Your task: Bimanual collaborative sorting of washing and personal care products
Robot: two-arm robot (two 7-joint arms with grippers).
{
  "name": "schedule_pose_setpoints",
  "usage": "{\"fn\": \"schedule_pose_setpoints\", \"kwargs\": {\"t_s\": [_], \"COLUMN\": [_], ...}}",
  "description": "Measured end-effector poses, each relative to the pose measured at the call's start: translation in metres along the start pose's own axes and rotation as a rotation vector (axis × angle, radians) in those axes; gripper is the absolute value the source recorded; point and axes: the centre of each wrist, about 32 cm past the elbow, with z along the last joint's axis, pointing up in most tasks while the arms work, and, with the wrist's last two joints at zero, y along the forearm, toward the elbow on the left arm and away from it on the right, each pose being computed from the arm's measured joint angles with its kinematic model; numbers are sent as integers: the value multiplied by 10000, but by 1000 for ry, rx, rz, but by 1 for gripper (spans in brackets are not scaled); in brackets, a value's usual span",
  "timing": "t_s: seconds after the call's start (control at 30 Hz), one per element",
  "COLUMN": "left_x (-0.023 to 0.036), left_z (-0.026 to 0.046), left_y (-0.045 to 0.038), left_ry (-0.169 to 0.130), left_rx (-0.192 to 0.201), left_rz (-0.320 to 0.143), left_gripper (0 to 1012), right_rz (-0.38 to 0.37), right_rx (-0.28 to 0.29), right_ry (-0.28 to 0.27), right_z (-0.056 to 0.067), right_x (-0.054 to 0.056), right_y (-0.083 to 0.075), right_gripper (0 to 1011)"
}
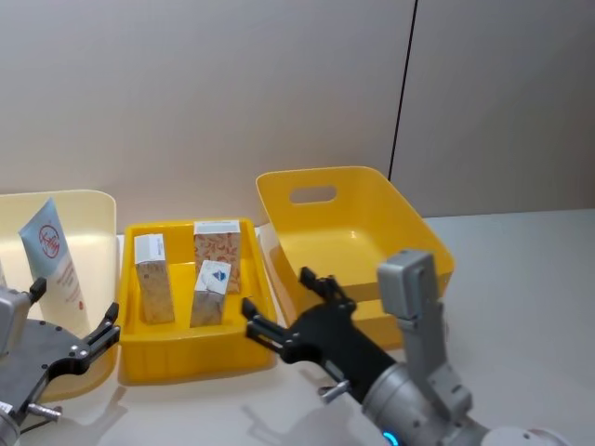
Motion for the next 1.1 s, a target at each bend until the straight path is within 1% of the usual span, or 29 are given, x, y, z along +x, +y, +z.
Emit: {"fn": "schedule_pose_setpoints", "kwargs": {"t_s": [0.17, 0.23, 0.3, 0.37, 0.4, 0.5, 0.67, 0.8, 0.93, 1.1], "left_x": [0, 0, 0, 0, 0, 0, 0, 0, 0, 0], "left_z": [0, 0, 0, 0, 0, 0, 0, 0, 0, 0], "left_y": [0, 0, 0, 0, 0, 0, 0, 0, 0, 0], "left_ry": [0, 0, 0, 0, 0, 0, 0, 0, 0, 0], "left_rx": [0, 0, 0, 0, 0, 0, 0, 0, 0, 0], "left_rz": [0, 0, 0, 0, 0, 0, 0, 0, 0, 0], "left_gripper": [1000, 1000, 1000, 1000, 1000, 999, 1000, 1000, 1000, 999], "right_rz": [49, 66, 72, 77, 74, 67, 30, -5, -57, -104], "right_rx": [-16, -26, -35, -50, -59, -80, -118, -143, -165, -180], "right_ry": [16, 23, 28, 39, 46, 55, 72, 73, 52, 31], "right_z": [45, 73, 89, 114, 133, 158, 217, 256, 292, 317], "right_x": [-64, -107, -130, -181, -214, -263, -364, -430, -482, -496], "right_y": [78, 128, 159, 218, 263, 327, 478, 584, 693, 773], "right_gripper": [1001, 1001, 1001, 1001, 1001, 1001, 1001, 1001, 1001, 1001]}}
